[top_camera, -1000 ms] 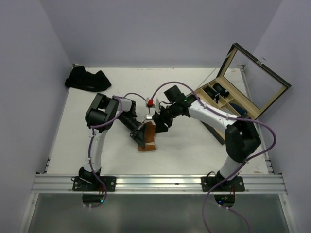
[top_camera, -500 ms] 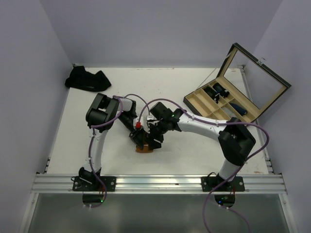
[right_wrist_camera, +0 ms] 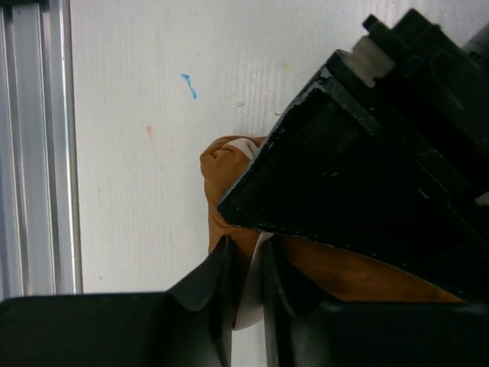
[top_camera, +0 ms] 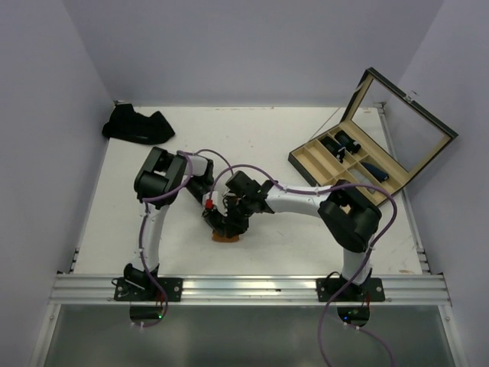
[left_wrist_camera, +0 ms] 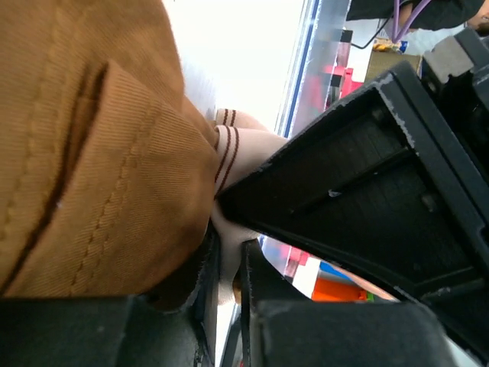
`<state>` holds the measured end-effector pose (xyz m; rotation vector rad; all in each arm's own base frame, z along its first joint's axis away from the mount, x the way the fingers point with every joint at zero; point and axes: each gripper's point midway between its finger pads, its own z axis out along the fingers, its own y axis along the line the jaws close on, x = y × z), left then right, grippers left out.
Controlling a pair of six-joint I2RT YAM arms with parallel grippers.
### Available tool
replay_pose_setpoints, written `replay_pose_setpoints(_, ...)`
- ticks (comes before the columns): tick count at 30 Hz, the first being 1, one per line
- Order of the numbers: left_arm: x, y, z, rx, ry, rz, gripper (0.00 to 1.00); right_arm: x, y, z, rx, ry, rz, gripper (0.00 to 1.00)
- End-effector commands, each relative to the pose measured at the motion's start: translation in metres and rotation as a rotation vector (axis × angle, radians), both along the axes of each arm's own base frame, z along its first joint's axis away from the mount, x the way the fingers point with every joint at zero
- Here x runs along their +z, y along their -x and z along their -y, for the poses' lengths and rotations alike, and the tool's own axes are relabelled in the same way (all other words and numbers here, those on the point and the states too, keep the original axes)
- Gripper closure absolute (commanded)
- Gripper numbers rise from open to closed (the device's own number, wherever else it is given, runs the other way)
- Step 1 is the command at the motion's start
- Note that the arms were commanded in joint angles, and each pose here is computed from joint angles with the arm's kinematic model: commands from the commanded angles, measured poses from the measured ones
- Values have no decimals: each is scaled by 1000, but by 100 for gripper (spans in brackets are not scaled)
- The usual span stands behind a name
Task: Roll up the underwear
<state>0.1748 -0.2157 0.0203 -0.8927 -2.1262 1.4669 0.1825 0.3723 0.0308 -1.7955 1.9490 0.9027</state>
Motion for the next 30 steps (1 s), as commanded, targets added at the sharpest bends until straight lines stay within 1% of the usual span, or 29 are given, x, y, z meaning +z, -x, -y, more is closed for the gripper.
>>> replay_pose_setpoints(1, -90, -23, -37, -179, -120, 318, 86, -26, 4, 1, 30, 21, -12, 88)
replay_pose_setpoints(3, -80, -37, -34, -124, -99, 365, 84, -33, 12, 5, 45, 33, -44, 100)
replay_pose_setpoints(4, -73, -41, -31, -81, -84, 369, 83, -36, 14, 7, 39, 35, -66, 100)
replay_pose_setpoints(5, -59, -51, -28, -46, -57, 415, 83, -38, 20, 7, 49, 23, -103, 100)
replay_pose_setpoints(6, -53, -66, -31, 9, -38, 462, 80, -40, 22, 8, 48, 23, -129, 100)
replay_pose_setpoints(7, -41, -72, -29, 71, -13, 469, 78, -42, 23, 11, 33, 26, -160, 100)
replay_pose_setpoints(8, -18, -87, -28, 117, 30, 542, 76, -46, 28, 11, 42, 19, -205, 100)
replay_pose_setpoints(9, -5, -104, -36, 186, 64, 600, 71, -47, 28, 10, 39, 18, -221, 100)
replay_pose_setpoints(10, 10, -111, -37, 250, 104, 617, 68, -49, 27, 11, 25, 20, -245, 100)
replay_pose_setpoints(11, 38, -123, -41, 294, 138, 709, 65, -52, 28, 13, 18, 31, -272, 100)
replay_pose_setpoints(12, 48, -138, -54, 355, 144, 778, 62, -55, 28, 10, 21, 32, -311, 100)
replay_pose_setpoints(13, 62, -144, -60, 393, 149, 811, 60, -57, 29, 13, 4, 52, -353, 100)
replay_pose_setpoints(14, 86, -149, -66, 408, 159, 903, 60, -58, 27, 12, -4, 56, -376, 100)
replay_pose_setpoints(15, 93, -154, -75, 431, 144, 959, 59, -64, 25, 8, -10, 60, -415, 100)
replay_pose_setpoints(16, 97, -155, -83, 432, 102, 1010, 58, -66, 21, 9, -41, 67, -452, 100)
replay_pose_setpoints(17, 117, -153, -87, 423, 100, 1106, 58, -68, 21, 9, -57, 75, -497, 100)
replay_pose_setpoints(19, 116, -142, -95, 379, 64, 1198, 57, -71, 14, 6, -105, 62, -598, 100)
replay_pose_setpoints(20, 130, -135, -97, 361, 62, 1277, 57, -72, 11, 6, -120, 62, -622, 100)
replay_pose_setpoints(21, 119, -123, -100, 311, 54, 1305, 56, -79, 6, 6, -138, 72, -643, 100)
replay_pose_setpoints(22, 115, -117, -103, 278, 27, 1340, 55, -78, 7, 7, -151, 82, -672, 100)
replay_pose_setpoints(23, 117, -107, -101, 233, 32, 1391, 55, -78, 2, 5, -156, 80, -676, 100)
replay_pose_setpoints(24, 102, -92, -101, 168, 27, 1396, 54, -80, 1, 6, -167, 93, -689, 100)
replay_pose_setpoints(25, 96, -84, -101, 122, 14, 1410, 54, -85, 2, 7, -179, 113, -713, 100)
replay_pose_setpoints(26, 99, -76, -101, 85, 12, 1454, 53, -86, 4, 9, -186, 130, -739, 100)
replay_pose_setpoints(27, 87, -61, -93, 16, 29, 1468, 53, -85, 0, 8, -189, 129, -742, 100)
replay_pose_setpoints(28, 82, -56, -92, -31, 11, 1500, 52, -91, 2, 11, -202, 151, -765, 100)
replay_pose_setpoints(29, 89, -46, -81, -83, 54, 1567, 48, -91, 1, 10, -202, 154, -765, 100)
replay_pose_setpoints(30, 81, -41, -78, -106, 61, 1587, 47, -93, 0, 10, -206, 160, -765, 100)
